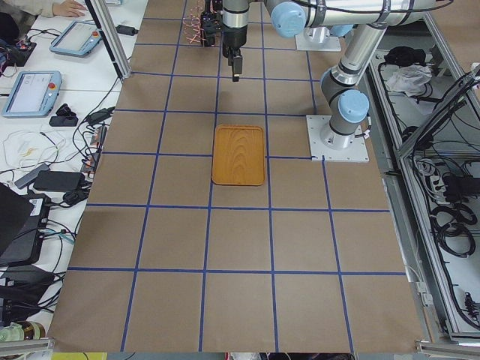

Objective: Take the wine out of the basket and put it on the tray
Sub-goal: 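Carry the bottle toward the tray and lower it upright onto the table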

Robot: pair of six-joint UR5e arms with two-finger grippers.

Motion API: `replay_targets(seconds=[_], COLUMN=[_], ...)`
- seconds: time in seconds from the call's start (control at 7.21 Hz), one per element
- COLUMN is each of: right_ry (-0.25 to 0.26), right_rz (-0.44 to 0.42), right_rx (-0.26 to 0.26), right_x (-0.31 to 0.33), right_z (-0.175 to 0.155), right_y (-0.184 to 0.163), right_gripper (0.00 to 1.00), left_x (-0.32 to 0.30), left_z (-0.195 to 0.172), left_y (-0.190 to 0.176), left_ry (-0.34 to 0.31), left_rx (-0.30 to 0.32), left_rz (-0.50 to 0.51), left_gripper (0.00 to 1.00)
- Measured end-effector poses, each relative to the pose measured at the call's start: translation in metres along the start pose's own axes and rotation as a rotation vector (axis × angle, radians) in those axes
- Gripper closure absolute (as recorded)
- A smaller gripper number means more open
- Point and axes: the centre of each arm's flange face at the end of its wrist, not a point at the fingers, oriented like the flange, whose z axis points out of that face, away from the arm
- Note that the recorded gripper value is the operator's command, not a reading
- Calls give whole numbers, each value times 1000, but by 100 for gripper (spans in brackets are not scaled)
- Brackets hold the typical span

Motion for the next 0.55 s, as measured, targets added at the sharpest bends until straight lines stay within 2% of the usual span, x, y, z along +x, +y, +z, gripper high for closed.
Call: replay_targets(seconds=[0.55], right_ry=[-15], right_rz=[-9], right_rx=[-11], right_x=[-38], right_z=[28], right_y=[19], right_gripper=[99], left_x=[0], left_z=[5], left_y=[-1], left_ry=[3], left_rx=[-12], left_rz=[1], left_gripper=[0])
